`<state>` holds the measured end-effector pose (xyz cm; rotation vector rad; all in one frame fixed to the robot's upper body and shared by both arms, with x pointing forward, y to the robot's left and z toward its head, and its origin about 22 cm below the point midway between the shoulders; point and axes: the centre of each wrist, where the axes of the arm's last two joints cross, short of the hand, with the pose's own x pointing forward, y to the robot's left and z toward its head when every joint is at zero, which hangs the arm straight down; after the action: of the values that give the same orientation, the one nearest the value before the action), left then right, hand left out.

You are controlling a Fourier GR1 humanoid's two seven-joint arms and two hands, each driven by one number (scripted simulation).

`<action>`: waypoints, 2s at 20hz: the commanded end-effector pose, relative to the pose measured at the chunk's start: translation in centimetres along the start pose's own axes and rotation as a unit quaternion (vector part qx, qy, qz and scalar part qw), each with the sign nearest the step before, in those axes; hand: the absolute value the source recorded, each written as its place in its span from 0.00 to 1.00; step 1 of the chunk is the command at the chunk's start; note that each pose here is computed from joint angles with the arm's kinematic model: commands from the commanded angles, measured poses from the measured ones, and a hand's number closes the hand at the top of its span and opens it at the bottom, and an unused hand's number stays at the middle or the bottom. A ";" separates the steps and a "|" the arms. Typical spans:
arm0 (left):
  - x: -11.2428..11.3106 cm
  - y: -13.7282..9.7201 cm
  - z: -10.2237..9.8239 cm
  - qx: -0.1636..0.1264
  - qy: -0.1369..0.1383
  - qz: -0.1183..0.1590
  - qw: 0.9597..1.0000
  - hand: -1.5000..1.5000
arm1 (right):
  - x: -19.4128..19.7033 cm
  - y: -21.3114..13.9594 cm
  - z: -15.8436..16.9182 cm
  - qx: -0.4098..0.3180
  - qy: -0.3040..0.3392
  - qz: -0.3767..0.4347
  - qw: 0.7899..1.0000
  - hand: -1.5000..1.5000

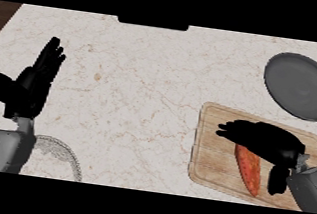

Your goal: Pick the sweet potato from the cutting board and place it in the pan

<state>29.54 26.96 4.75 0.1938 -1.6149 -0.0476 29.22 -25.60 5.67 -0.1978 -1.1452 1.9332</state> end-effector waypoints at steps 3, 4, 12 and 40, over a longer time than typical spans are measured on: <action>0.6 0.1 -0.3 0.007 0.003 -0.007 1.000 0.50 | 0.9 0.7 -1.9 0.038 -0.019 -0.008 0.999 0.00; 0.7 0.3 -1.7 -0.002 -0.008 -0.005 1.000 0.50 | 0.8 2.9 -0.6 0.041 -0.036 0.005 0.998 1.00; -0.2 0.4 0.1 0.009 -0.001 -0.001 1.000 0.50 | -1.2 3.4 -2.1 0.025 -0.073 0.032 0.996 1.00; 0.1 0.4 -0.2 0.000 -0.009 -0.003 1.000 0.50 | 9.1 -7.4 -1.0 -0.517 0.304 -0.150 0.786 1.00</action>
<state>29.33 27.61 4.59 0.2067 -1.6152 -0.0495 27.54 -15.13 12.92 -1.0385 -1.4796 0.8126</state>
